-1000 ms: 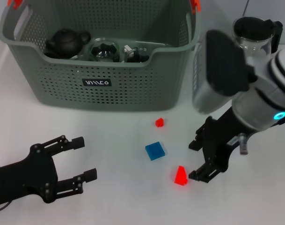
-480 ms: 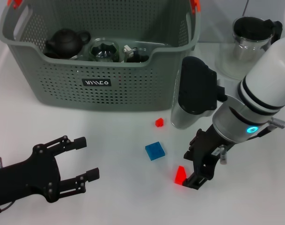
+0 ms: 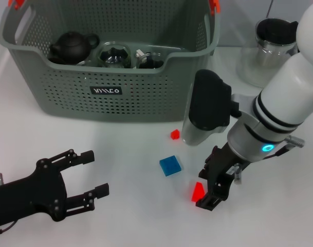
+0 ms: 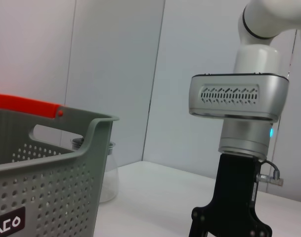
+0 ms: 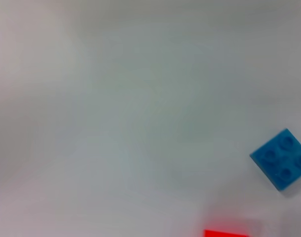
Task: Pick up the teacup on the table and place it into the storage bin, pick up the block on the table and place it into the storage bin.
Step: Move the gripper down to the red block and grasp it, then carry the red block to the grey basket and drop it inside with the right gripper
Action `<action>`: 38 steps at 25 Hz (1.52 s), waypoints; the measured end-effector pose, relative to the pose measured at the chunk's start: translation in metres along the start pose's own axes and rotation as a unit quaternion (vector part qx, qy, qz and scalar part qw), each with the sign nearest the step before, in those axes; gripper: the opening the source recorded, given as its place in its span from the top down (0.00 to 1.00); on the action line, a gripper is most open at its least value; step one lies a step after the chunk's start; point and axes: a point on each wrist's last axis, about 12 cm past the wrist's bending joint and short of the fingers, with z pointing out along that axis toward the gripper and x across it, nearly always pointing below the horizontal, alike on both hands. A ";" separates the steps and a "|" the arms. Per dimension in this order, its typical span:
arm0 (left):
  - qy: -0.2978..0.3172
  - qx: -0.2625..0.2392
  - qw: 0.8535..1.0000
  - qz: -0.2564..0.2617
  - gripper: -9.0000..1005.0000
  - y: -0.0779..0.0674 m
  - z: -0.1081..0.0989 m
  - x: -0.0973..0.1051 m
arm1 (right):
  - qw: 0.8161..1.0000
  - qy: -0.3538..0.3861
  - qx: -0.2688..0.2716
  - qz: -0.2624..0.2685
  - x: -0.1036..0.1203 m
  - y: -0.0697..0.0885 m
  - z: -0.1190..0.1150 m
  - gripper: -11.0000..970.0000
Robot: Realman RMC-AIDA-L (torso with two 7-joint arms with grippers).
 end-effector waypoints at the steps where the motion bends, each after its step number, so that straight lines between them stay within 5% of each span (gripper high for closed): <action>1: 0.000 0.000 1.000 0.000 0.20 0.000 0.000 0.000 | 1.000 -0.002 0.000 -0.003 -0.001 0.001 0.001 0.25; 29: -0.001 0.000 1.000 -0.002 0.20 -0.001 0.000 0.001 | 1.000 -0.003 0.007 -0.017 -0.002 0.004 0.019 0.26; 38: 0.000 -0.001 1.000 -0.002 0.20 -0.001 0.000 0.001 | 1.000 -0.010 -0.001 -0.010 -0.003 0.004 0.014 0.52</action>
